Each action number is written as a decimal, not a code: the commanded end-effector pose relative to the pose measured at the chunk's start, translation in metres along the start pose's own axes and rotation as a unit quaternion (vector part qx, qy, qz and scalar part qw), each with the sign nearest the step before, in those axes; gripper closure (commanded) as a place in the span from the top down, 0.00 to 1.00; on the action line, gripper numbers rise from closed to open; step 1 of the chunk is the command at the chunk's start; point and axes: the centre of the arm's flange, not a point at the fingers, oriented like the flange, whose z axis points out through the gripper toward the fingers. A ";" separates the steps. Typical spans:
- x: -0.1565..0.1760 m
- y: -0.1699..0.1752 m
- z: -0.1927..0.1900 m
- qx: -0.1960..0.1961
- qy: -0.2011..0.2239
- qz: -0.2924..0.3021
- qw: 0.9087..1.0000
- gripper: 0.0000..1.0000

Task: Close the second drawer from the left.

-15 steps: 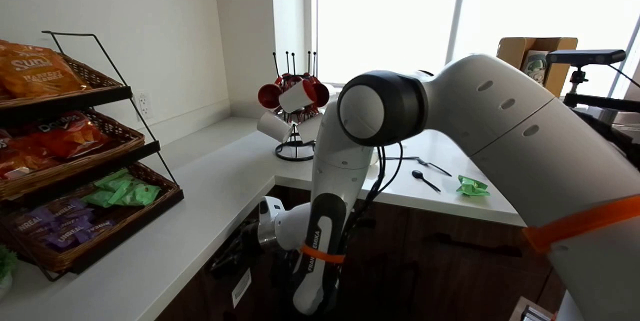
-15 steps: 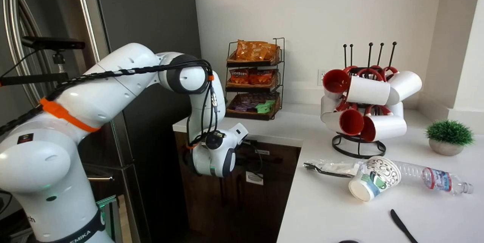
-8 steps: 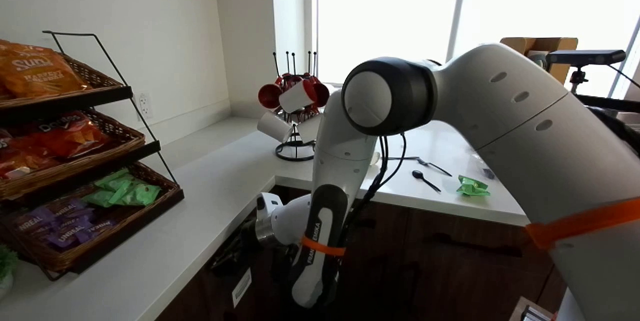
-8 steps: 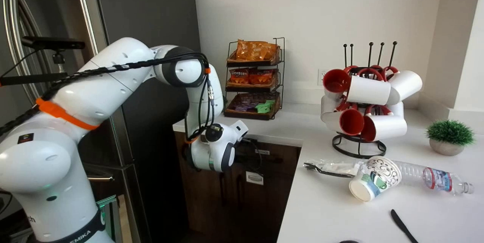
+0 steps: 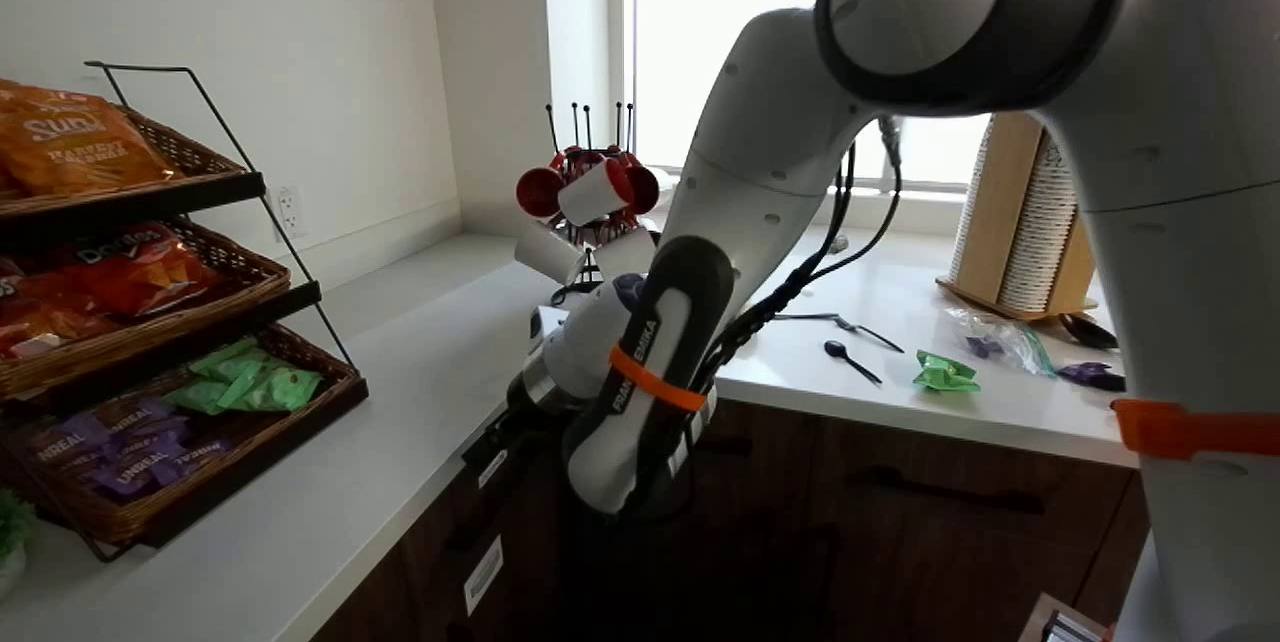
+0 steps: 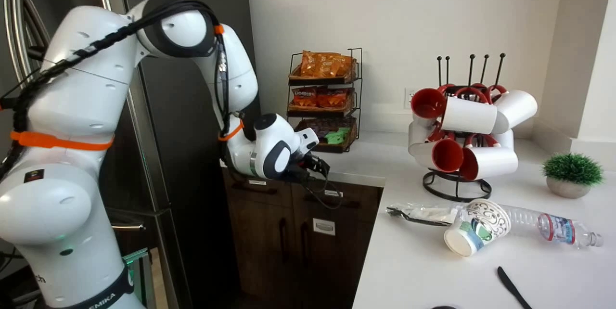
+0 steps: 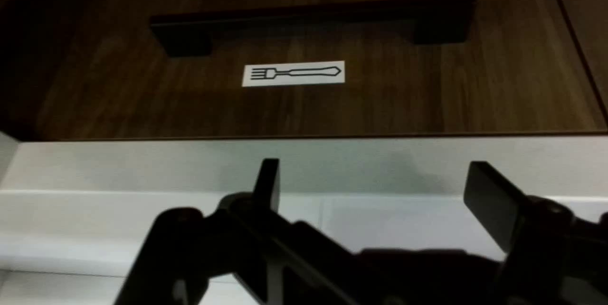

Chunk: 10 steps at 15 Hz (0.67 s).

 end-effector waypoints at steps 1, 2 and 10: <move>0.030 -0.006 -0.083 -0.054 -0.066 0.048 0.995 1.00; 0.037 -0.003 -0.097 -0.063 -0.083 0.066 0.992 1.00; 0.056 0.050 -0.222 -0.126 -0.217 0.182 0.951 1.00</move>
